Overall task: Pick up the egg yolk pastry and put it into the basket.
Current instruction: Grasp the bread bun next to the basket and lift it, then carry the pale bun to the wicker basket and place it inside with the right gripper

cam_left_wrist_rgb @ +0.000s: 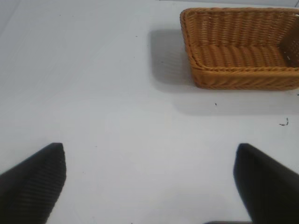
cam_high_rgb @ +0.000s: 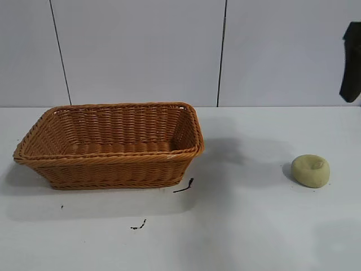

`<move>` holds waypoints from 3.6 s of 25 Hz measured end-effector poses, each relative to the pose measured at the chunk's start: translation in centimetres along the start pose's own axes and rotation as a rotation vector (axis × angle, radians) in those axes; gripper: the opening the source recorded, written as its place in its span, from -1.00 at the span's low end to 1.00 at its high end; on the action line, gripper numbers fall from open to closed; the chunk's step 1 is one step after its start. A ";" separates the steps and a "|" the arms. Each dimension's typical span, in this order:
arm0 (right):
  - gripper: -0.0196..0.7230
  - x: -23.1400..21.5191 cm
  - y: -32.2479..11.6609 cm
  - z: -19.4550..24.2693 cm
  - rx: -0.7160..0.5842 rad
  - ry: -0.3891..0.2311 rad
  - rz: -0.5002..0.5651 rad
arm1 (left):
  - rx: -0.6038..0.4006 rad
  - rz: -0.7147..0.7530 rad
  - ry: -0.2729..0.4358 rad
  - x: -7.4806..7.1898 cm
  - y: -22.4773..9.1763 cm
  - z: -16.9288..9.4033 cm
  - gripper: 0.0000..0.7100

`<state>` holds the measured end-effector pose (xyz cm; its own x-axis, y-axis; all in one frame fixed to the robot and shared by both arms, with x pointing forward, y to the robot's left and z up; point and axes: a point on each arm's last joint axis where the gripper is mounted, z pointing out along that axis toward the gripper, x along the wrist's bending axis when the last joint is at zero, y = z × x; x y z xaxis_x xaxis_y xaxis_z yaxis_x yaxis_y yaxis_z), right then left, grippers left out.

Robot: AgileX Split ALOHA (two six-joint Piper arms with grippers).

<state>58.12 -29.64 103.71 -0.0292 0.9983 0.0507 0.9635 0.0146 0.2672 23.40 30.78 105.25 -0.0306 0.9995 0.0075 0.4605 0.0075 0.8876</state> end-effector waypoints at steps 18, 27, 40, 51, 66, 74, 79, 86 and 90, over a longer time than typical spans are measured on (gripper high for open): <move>0.73 1.6 2.9 12.9 0.100 -0.027 -0.024 | 0.000 0.000 0.000 0.0 0.0 0.0 0.96; 0.73 1.4 2.6 15.7 0.125 -0.030 -0.024 | 0.000 0.000 0.000 0.0 0.0 0.0 0.96; 0.46 1.3 2.2 16.9 0.158 -0.032 -0.025 | 0.000 0.000 0.000 0.0 0.0 0.0 0.96; -0.61 1.4 2.8 15.0 0.161 -0.033 -0.027 | 0.000 0.000 0.000 0.0 0.0 0.0 0.96; -0.63 5.2 9.4 -0.1 -0.098 0.000 -0.100 | 0.000 0.000 0.000 0.0 0.0 0.0 0.96; -0.63 16.2 11.0 -1.4 -0.196 0.093 -0.315 | 0.000 0.000 0.000 0.0 0.0 0.0 0.96; -0.63 24.4 9.5 0.4 -0.201 0.161 -0.461 | 0.000 0.000 0.000 0.0 0.0 0.0 0.96; -0.63 30.7 7.0 6.3 -0.162 0.189 -0.576 | 0.000 0.000 0.000 0.0 0.0 0.0 0.96; -0.63 31.0 6.9 10.2 -0.140 0.171 -0.580 | 0.000 0.000 0.000 0.0 0.0 0.0 0.96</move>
<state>66.59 1.93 97.31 -0.5908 0.8067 0.0095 0.7344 0.5329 0.4203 23.40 30.78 105.25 -0.0306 0.9995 0.0075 0.4605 0.0075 0.8876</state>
